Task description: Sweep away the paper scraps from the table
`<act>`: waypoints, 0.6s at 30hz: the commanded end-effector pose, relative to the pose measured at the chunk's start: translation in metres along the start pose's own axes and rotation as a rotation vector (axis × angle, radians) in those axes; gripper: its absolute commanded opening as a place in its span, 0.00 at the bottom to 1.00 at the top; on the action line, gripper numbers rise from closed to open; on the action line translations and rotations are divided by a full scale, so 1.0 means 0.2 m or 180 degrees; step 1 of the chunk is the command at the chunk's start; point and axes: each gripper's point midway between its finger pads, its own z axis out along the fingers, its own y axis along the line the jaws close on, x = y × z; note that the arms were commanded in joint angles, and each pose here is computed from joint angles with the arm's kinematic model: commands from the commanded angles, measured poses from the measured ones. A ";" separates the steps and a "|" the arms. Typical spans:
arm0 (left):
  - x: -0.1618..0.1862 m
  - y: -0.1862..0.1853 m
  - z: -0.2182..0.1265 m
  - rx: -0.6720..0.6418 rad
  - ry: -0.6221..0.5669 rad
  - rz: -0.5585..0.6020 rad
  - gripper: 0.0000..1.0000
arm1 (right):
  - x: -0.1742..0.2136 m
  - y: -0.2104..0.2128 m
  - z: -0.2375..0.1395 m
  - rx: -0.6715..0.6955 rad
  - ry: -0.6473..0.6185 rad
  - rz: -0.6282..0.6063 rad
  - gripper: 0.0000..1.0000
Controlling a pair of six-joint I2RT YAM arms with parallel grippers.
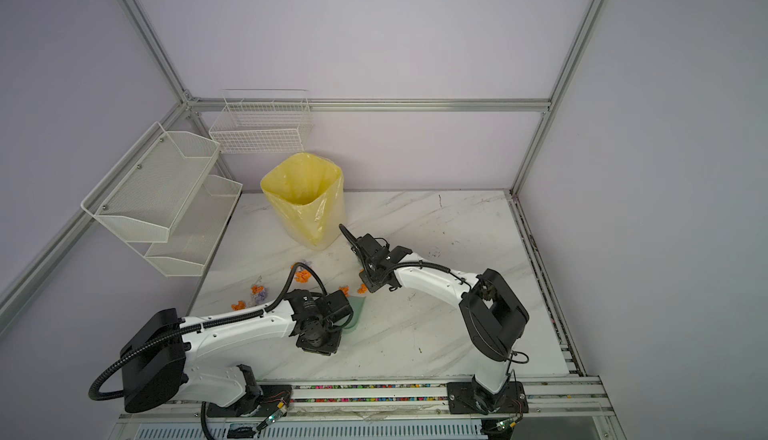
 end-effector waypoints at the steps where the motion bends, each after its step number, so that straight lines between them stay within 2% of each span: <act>1: -0.06 -0.04 -0.02 0.0020 -0.0037 0.0121 0.00 | 0.10 0.15 -0.07 -0.0446 0.0127 -0.0068 0.00; 7: -0.08 -0.05 -0.02 0.0008 -0.0026 0.0176 0.00 | 0.12 0.30 -0.26 -0.1121 -0.0064 0.0014 0.00; 10: -0.09 -0.06 -0.03 0.0007 -0.0025 0.0184 0.00 | 0.12 0.32 -0.34 -0.1274 -0.0189 0.0077 0.00; 18: -0.10 -0.06 -0.06 0.0012 -0.0072 0.0183 0.00 | 0.07 0.08 -0.39 -0.0581 -0.0321 0.0680 0.00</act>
